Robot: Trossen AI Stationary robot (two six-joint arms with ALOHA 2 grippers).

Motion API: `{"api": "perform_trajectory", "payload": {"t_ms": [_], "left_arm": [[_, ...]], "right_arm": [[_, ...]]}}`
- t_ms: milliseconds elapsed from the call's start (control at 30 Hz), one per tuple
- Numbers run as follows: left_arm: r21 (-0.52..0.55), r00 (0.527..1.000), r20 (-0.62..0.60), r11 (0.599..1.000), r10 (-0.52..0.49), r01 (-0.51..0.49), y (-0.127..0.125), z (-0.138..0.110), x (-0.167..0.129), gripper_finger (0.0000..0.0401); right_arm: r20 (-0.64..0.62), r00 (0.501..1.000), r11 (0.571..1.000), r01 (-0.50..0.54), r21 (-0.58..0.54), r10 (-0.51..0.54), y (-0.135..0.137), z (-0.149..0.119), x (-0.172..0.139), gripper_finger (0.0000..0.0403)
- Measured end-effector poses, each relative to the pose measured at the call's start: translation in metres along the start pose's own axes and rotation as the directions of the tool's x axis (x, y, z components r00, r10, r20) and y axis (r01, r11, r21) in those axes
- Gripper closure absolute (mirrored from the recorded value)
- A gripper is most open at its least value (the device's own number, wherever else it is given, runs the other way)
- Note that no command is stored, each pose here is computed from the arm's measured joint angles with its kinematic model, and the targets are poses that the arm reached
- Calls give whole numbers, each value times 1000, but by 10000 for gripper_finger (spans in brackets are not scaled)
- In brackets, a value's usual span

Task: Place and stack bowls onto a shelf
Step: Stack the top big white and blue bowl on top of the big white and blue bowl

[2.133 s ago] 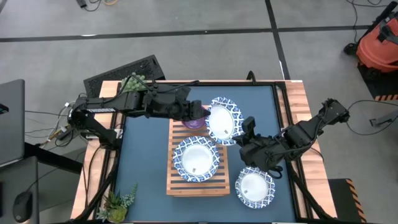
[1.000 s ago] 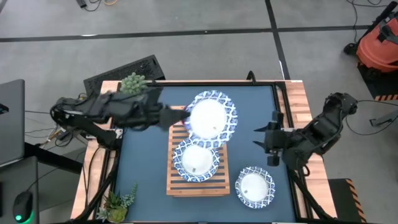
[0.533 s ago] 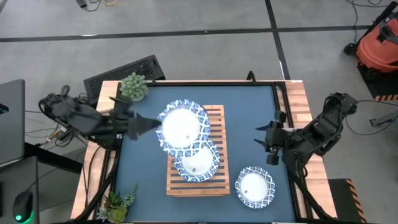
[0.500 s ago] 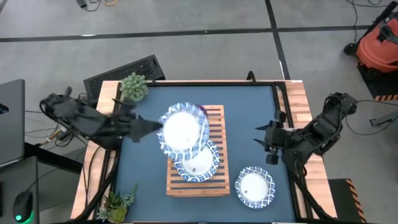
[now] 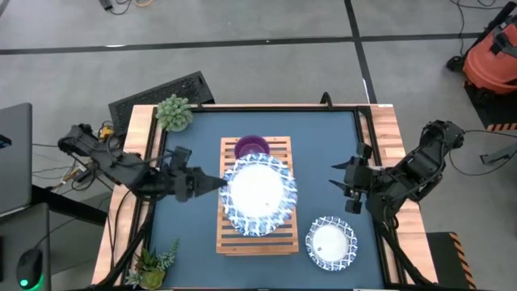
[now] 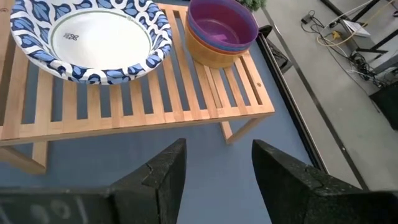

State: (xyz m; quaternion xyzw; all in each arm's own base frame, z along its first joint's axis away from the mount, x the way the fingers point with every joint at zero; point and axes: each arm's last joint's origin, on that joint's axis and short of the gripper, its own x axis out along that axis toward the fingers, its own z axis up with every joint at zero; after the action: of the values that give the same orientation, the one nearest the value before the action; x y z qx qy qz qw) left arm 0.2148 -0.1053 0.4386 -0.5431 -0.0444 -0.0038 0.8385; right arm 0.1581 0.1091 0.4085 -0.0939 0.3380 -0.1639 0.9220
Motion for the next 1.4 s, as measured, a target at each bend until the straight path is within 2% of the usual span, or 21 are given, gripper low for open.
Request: {"api": "perform_trajectory", "payload": {"t_ms": [67, 100, 267, 433, 567, 667, 733, 867, 1400], "left_arm": [[-3, 992, 27, 993, -122, 122, 10, -6, 4, 401], [-8, 989, 31, 989, -147, 147, 18, -10, 5, 401], [-168, 990, 90, 978, -108, 122, 67, -28, -1, 401], [-247, 976, 163, 951, -147, 185, 83, -32, -6, 401], [-299, 985, 119, 942, -124, 155, 88, -39, -8, 401], [-326, 997, 54, 943, -55, 70, 99, -49, -9, 401], [-342, 999, 52, 939, -6, 23, 107, -53, -10, 401], [-349, 998, 63, 936, -20, 41, 111, -54, -12, 401], [-320, 997, 38, 946, 68, -52, 144, -67, -19, 401]], "right_arm": [[0, 1000, 1000, 0, 12, 0, 0, 0, 0, 195], [0, 1000, 1000, 0, 16, 0, 0, 0, 0, 195], [0, 1000, 999, 0, 34, 0, 0, 0, 0, 195], [1, 1000, 999, -2, 38, 2, 0, 0, 0, 195], [0, 1000, 998, -2, 59, 2, 0, 0, 0, 195], [0, 1000, 998, -3, 63, 3, 0, 0, 0, 195], [0, 1000, 998, -3, 63, 3, 0, 0, 0, 195], [-1, 1000, 998, -2, 62, 2, 0, 0, 0, 195], [-3, 1000, 998, -2, 59, 2, 0, 0, 0, 195]]}}
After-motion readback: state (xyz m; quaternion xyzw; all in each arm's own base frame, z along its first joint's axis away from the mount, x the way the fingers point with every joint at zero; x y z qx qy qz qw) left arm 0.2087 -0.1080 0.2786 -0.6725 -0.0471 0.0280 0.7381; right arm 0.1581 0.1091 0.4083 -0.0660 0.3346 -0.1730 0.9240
